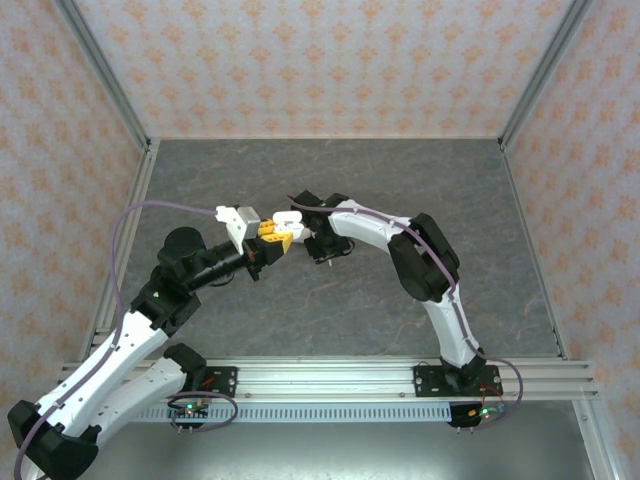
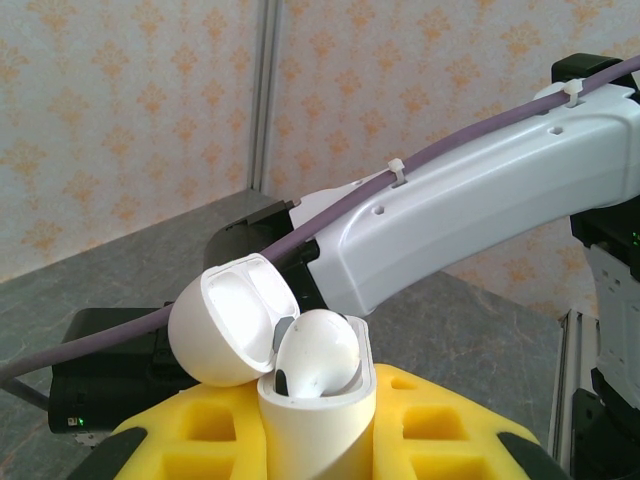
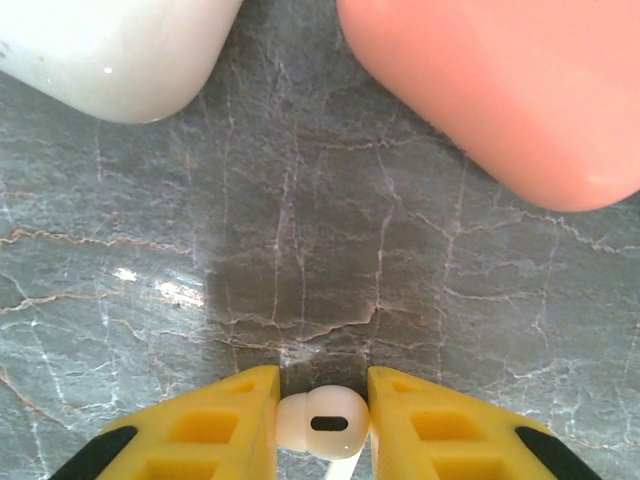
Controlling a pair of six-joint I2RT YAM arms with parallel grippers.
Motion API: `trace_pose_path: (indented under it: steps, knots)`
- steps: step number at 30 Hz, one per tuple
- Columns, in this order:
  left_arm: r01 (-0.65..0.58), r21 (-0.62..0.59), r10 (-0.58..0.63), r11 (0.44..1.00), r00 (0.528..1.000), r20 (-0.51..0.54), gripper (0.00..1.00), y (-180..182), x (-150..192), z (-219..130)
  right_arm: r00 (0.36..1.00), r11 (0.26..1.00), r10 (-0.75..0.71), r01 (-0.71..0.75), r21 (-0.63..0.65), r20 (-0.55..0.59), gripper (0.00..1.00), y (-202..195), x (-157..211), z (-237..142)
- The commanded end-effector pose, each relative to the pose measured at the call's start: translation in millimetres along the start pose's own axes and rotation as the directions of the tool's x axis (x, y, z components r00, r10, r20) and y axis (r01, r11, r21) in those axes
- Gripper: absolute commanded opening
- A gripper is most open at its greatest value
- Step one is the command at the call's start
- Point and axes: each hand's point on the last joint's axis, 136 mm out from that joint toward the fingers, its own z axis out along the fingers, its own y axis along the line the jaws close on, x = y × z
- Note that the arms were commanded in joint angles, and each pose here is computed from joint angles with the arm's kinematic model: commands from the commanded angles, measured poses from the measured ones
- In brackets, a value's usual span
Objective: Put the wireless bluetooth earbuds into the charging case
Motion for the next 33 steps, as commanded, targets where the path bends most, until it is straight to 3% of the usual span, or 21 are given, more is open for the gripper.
trace_pose_path:
  steps: [1,8,12,17,24,28,33]
  knots:
    - [-0.025,-0.005,0.025,1.000,0.999,0.020,0.00,-1,-4,-2,0.999,1.000,0.003,-0.003,0.003,0.052,0.27,-6,-3,-29]
    - [-0.011,0.008,0.011,1.000,0.999,0.046,0.00,-2,-9,1,0.970,0.996,0.080,-0.068,-0.058,0.229,0.26,-22,-17,-95]
    - [-0.010,0.014,0.009,1.000,0.998,0.056,0.00,-1,-12,4,0.918,0.988,0.126,-0.084,-0.126,0.377,0.26,-32,-25,-153]
    - [-0.006,0.019,0.004,1.000,0.997,0.077,0.00,0,-18,9,0.804,0.975,0.167,-0.048,-0.217,0.571,0.26,-37,-31,-230]
    - [0.021,0.021,-0.023,1.000,0.993,0.118,0.00,4,-27,18,0.580,0.932,0.228,0.103,-0.348,0.782,0.26,-28,-22,-332]
    - [0.036,0.046,-0.041,0.998,0.991,0.131,0.00,4,-30,24,0.482,0.874,0.305,0.201,-0.442,0.821,0.26,-16,-13,-370]
    - [0.043,0.065,-0.053,0.997,0.987,0.149,0.00,2,-36,28,0.434,0.795,0.370,0.310,-0.522,0.821,0.26,9,-7,-393]
